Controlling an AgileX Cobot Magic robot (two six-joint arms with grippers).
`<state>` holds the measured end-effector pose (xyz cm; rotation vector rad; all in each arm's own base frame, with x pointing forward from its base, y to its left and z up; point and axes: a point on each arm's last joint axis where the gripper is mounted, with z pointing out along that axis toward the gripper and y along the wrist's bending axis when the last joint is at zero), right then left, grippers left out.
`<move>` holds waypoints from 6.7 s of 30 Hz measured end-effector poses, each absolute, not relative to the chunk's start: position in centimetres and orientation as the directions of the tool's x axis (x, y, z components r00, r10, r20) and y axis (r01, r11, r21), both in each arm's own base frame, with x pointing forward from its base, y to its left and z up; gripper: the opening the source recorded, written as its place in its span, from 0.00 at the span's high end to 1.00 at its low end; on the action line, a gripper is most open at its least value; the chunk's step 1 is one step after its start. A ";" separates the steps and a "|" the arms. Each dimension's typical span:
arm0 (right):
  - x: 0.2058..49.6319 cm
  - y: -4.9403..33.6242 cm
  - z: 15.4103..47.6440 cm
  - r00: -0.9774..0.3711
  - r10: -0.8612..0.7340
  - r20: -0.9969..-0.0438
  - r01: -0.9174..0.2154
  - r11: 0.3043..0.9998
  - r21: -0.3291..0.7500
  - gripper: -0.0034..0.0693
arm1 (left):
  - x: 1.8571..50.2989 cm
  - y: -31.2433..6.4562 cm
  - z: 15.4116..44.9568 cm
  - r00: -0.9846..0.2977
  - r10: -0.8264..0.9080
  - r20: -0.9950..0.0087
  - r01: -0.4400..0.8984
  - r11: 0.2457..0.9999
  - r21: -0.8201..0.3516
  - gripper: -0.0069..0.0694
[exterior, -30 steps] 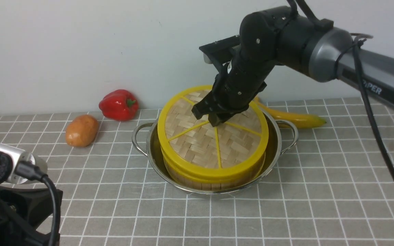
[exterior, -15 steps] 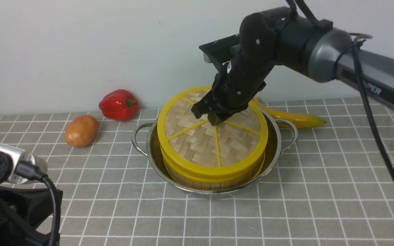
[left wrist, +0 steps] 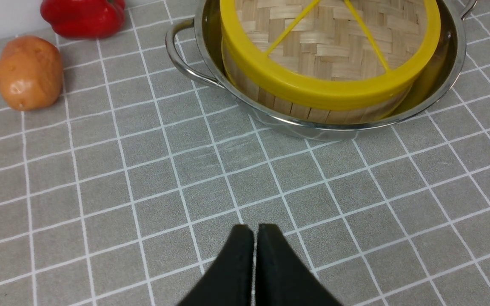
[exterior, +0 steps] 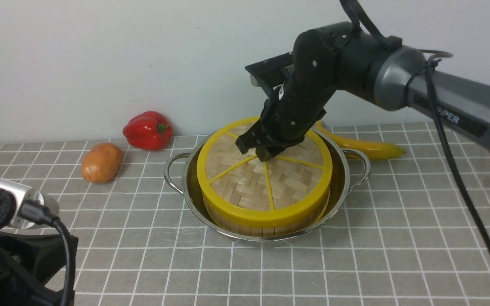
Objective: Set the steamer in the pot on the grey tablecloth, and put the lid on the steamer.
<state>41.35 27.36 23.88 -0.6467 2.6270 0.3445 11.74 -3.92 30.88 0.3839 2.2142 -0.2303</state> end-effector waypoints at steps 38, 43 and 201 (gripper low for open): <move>40.2 26.2 28.4 -0.765 -0.400 -0.505 -0.502 0.861 0.079 0.22 | 11.8 -3.8 30.9 -0.583 0.213 -0.784 0.350 0.937 -0.006 0.89; 38.1 23.8 33.7 -0.724 -0.435 -0.536 -0.501 0.865 -0.025 0.23 | 11.8 -3.7 30.8 -0.581 0.220 -0.784 0.349 0.937 0.004 0.89; 5.6 0.0 18.7 -0.179 0.177 -0.968 0.028 0.984 0.174 0.62 | 5.4 0.2 18.3 -0.225 -0.069 -0.972 -0.082 0.995 -0.052 0.62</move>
